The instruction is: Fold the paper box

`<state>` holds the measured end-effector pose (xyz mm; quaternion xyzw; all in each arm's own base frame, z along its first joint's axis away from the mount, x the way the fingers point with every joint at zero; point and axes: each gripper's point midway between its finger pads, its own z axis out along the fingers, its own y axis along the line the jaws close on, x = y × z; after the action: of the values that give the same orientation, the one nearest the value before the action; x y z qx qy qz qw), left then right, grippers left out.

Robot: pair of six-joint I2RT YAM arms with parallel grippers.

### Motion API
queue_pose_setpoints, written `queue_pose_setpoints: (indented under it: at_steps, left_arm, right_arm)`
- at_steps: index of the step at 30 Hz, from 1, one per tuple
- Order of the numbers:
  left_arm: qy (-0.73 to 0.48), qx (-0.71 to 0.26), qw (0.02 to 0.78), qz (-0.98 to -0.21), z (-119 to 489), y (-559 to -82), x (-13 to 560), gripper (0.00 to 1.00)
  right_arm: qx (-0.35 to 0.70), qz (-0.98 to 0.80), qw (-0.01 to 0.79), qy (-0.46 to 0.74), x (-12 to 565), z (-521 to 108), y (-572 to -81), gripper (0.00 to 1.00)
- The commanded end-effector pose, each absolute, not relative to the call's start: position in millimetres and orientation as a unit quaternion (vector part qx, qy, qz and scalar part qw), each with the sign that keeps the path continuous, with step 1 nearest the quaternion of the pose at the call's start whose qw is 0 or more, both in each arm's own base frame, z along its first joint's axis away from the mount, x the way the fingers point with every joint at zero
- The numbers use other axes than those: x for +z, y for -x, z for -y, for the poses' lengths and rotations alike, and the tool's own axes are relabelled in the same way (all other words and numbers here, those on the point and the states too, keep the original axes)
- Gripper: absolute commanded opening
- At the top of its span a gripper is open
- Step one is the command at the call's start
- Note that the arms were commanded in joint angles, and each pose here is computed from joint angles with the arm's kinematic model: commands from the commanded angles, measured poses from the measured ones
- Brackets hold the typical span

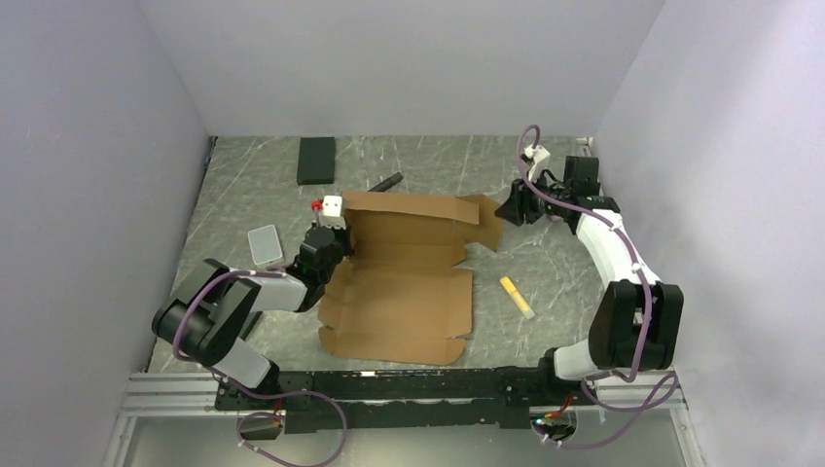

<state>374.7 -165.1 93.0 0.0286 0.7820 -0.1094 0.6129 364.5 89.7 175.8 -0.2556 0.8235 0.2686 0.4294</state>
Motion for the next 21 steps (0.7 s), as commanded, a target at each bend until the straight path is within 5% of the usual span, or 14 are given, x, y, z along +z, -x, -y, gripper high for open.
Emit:
queue_pose_setpoints:
  at_steps: [1, 4, 10, 21]
  left_arm:
    - [-0.007, -0.126, 0.621, -0.773, 166.3, -372.9, 105.1, 0.0]
    - [0.001, -0.127, 0.62, -0.774, 166.2, -372.5, 108.8, 0.0]
    - [0.048, -0.11, 0.61, -0.783, 161.9, -370.7, 113.4, 0.0]
    - [0.083, -0.095, 0.607, -0.785, 175.8, -368.7, 113.3, 0.0]
  right_arm:
    - [0.327, -0.784, 0.425, 0.312, 181.7, -112.9, -350.0, 0.41]
    - [0.323, -0.776, 0.43, 0.329, 181.4, -122.0, -344.5, 0.37]
    - [0.291, -0.79, 0.429, 0.328, 179.0, -143.0, -345.7, 0.0]
    - [0.334, -0.746, 0.422, 0.392, 192.2, -207.8, -317.5, 0.0]
